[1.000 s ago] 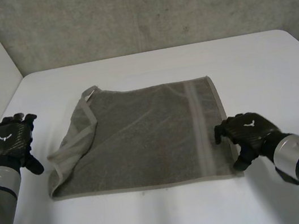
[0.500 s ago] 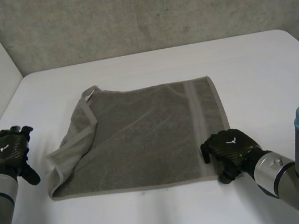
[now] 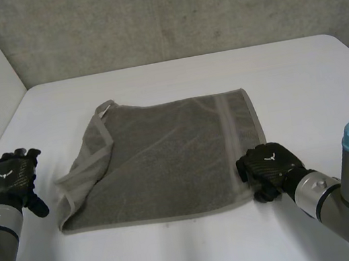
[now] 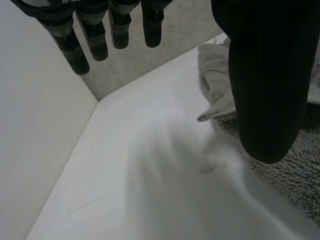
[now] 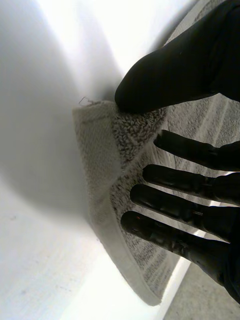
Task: Fold the towel.
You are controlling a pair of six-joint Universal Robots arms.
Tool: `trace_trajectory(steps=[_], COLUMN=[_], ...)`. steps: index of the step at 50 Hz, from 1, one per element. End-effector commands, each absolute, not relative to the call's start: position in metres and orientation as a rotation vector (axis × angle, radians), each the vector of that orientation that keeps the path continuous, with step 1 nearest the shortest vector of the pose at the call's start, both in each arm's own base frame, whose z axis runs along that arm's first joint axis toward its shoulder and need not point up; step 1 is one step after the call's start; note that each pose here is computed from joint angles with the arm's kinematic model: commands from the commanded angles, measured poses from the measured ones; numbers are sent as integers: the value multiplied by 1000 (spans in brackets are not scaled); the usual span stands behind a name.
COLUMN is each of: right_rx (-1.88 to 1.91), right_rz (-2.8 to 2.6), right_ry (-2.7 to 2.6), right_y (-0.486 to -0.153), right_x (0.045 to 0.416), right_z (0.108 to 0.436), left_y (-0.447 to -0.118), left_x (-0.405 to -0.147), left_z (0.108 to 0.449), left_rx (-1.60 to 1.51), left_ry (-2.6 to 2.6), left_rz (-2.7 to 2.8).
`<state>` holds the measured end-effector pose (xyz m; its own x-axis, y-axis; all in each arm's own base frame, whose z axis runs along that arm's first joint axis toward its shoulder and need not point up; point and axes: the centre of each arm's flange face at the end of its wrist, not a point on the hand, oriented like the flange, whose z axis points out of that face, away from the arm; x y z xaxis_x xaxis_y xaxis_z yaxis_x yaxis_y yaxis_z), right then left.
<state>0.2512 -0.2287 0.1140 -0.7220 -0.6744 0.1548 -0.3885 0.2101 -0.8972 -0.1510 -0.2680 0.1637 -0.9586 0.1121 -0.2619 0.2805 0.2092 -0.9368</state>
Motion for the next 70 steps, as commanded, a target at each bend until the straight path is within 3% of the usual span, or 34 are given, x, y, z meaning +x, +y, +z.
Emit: trace_trajectory(steps=[1,14,24,37,57,70], right_rx=[-1001,-978,-926,-1067,-1029,-1049], right_rz=[-1559,-1642,-1735,-1781,-1810,-1767], right_ry=[2196,2175,2176,2230,2280,2287], right_y=[-240,-249,-260,-266,-282,-276], right_x=[255,255,240,227,211,213], right_z=[115,129,150,146,151,145], left_y=[-266,-256,-207,-207,-225,-227], left_x=[-152,-162,-208,-227,-209,-219], left_z=[163,168,176,160,145,133], left_rx=[388,441,912,1037,1325,1391], left_ry=[2337,2334,2426,2490,2206,2215], left_rz=[-1853,-1885,-2064,-2025,-1756,-1825])
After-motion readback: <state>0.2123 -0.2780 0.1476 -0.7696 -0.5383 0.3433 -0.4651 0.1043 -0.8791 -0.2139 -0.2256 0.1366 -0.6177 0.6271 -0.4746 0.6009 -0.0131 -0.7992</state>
